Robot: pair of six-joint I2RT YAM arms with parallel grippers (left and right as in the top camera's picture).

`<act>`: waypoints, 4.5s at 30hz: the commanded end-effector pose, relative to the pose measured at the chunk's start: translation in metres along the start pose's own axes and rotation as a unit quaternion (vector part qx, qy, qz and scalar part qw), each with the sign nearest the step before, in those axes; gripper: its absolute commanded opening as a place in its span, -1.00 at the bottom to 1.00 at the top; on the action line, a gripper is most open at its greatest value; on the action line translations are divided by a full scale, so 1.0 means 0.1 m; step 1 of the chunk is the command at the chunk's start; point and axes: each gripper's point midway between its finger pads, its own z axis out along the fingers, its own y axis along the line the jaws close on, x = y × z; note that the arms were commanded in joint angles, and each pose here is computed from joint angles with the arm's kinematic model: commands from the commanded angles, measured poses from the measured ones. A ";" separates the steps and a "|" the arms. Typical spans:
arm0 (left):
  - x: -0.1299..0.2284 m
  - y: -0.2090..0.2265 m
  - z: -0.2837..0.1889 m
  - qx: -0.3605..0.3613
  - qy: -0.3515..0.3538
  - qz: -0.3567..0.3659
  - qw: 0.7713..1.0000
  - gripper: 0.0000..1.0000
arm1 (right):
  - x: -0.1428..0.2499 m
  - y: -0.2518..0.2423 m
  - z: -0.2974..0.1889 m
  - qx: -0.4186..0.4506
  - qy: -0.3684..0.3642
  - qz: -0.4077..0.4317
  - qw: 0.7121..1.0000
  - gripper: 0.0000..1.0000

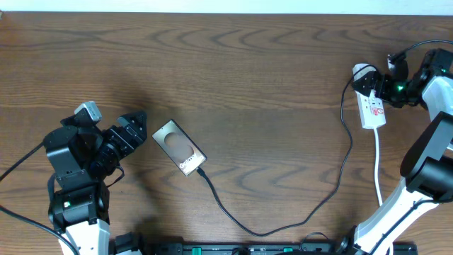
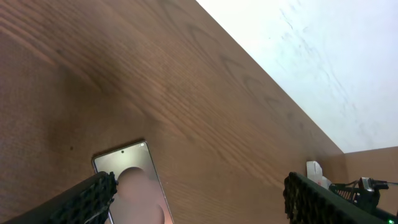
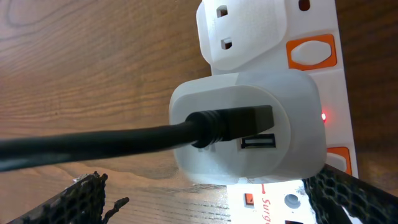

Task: Plug charger to phone and switch on socket

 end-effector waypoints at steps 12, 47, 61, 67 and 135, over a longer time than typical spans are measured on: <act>-0.06 -0.04 -0.03 0.001 -0.008 0.015 1.000 0.76 | 0.07 -0.16 -0.11 0.042 0.027 0.061 0.997 0.98; 0.00 0.10 0.11 -0.015 0.019 -0.003 1.000 0.76 | 0.08 1.41 -2.95 0.206 -0.164 -0.031 0.964 0.99; 0.03 0.15 0.17 -0.021 0.030 -0.011 0.999 0.76 | 0.12 1.39 -2.92 0.205 -0.152 -0.026 0.967 0.99; 0.03 0.15 0.17 -0.021 0.030 -0.011 0.999 0.76 | 0.12 1.39 -2.92 0.205 -0.152 -0.026 0.967 0.99; 0.23 0.18 -0.35 0.012 -0.339 0.254 0.906 0.76 | 0.12 1.39 -2.92 0.205 -0.152 -0.026 0.967 0.98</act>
